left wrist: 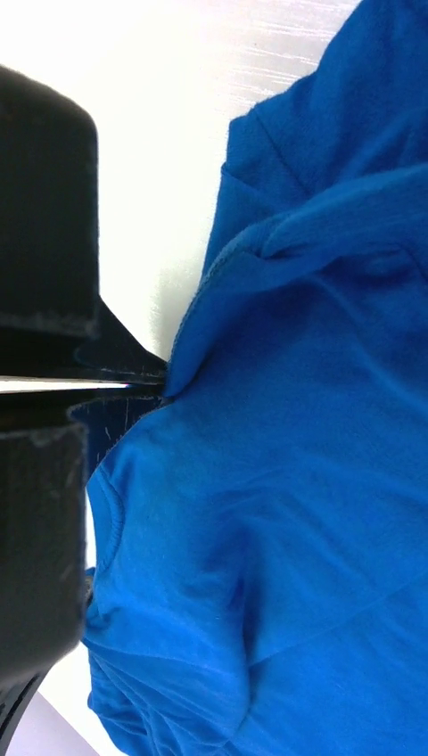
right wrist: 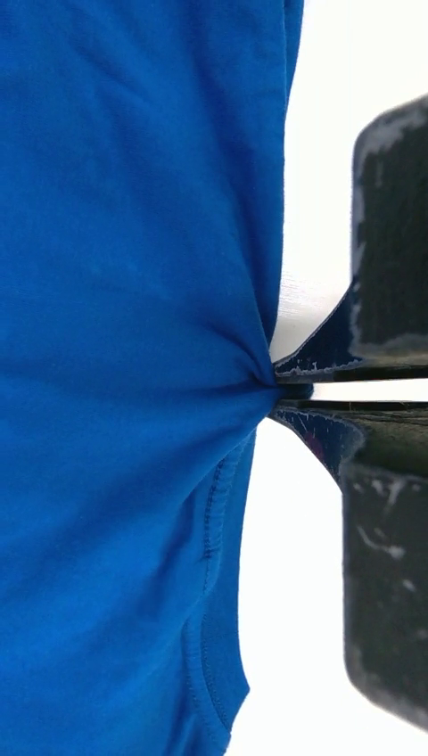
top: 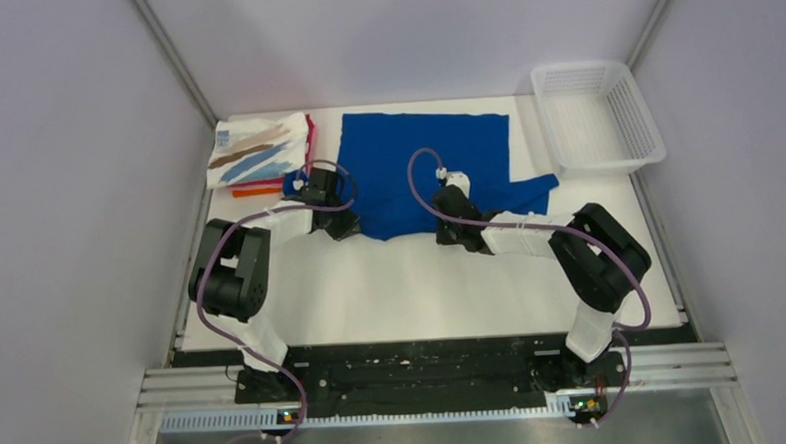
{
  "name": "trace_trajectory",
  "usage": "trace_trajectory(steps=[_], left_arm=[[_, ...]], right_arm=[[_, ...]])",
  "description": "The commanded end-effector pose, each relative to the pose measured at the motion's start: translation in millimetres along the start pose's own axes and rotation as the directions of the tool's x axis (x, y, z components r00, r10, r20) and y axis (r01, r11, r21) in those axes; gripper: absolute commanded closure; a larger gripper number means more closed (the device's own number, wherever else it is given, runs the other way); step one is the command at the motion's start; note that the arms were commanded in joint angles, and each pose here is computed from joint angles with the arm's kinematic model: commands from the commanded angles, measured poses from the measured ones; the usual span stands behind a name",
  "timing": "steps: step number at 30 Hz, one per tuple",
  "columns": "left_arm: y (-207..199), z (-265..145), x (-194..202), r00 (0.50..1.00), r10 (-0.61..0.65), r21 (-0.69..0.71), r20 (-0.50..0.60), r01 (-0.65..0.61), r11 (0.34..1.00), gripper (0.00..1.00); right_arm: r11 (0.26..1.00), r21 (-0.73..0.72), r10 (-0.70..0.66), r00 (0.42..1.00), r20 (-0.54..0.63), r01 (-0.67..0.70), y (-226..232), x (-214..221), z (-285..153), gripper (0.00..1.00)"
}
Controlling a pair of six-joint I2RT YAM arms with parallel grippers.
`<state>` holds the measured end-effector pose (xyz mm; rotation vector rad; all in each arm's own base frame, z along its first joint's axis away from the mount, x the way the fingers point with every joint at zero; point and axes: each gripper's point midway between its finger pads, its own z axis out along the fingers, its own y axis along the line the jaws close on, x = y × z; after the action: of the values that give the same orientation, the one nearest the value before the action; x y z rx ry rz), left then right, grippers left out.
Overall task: Fold and stack the t-shirts
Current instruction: Flatten out the tshirt
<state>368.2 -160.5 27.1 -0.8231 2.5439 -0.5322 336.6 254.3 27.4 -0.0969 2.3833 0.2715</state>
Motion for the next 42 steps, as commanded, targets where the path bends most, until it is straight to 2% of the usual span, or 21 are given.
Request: trace_trajectory(steps=[1,8,13,22,24,28,31,34,35,37,39,41,42], left_arm=[[-8.9,0.0,-14.8,0.999,0.010,0.004,0.046,-0.010,1.000,1.00],[-16.8,-16.9,-12.3,0.997,0.034,0.059,0.062,-0.038,0.998,1.00],[-14.5,-36.5,2.5,0.997,0.055,0.074,0.057,-0.059,0.996,1.00],[23.7,-70.5,49.4,0.997,0.083,-0.004,-0.002,-0.083,0.997,1.00],[35.3,-79.7,63.9,0.995,0.092,-0.021,-0.027,-0.093,0.995,1.00],[60.4,-100.0,96.2,0.990,0.109,-0.056,-0.093,-0.114,0.992,1.00],[90.2,-113.6,114.3,0.986,0.105,-0.131,-0.127,-0.122,0.984,1.00],[114.2,-123.0,120.1,0.987,0.099,-0.196,-0.127,-0.123,0.973,1.00],[121.4,-125.8,123.6,0.986,0.095,-0.215,-0.137,-0.123,0.969,1.00],[128.3,-129.8,128.3,0.984,0.093,-0.227,-0.152,-0.126,0.966,1.00],[134.9,-134.2,131.6,0.983,0.091,-0.241,-0.160,-0.128,0.962,1.00],[138.8,-139.4,134.8,0.980,0.097,-0.241,-0.171,-0.138,0.961,1.00],[140.1,-142.2,136.1,0.979,0.102,-0.236,-0.176,-0.143,0.961,0.99]], right_arm=[[1.000,0.006,-0.003,0.999,0.043,0.003,3.8,-7.4,-7.3,1.00],[0.999,-0.040,-0.025,0.999,0.043,0.026,14.7,-17.2,-25.1,1.00],[0.993,-0.110,-0.053,0.998,-0.024,0.050,26.1,-10.2,-55.1,1.00],[0.982,-0.189,-0.075,0.970,-0.231,0.031,26.4,55.4,-108.4,1.00],[0.974,-0.224,-0.087,0.955,-0.283,0.022,33.7,73.7,-121.0,1.00],[0.935,-0.355,-0.159,0.888,-0.432,-0.006,54.4,120.5,-157.2,1.00],[0.928,-0.372,-0.185,0.830,-0.526,-0.029,54.0,152.4,-176.3,1.00],[0.911,-0.405,-0.185,0.800,-0.571,-0.079,60.4,170.8,-187.7,0.99],[0.899,-0.428,-0.191,0.801,-0.567,-0.088,65.4,172.3,-190.6,0.97],[0.885,-0.457,-0.203,0.812,-0.547,-0.086,69.2,171.8,-193.9,0.86],[0.878,-0.474,-0.208,0.835,-0.510,-0.072,70.4,164.9,-194.7,0.82],[0.873,-0.486,-0.215,0.859,-0.465,-0.045,71.2,154.4,-195.7,0.71],[0.872,-0.488,-0.219,0.873,-0.436,-0.025,70.8,147.5,-196.7,0.70]])
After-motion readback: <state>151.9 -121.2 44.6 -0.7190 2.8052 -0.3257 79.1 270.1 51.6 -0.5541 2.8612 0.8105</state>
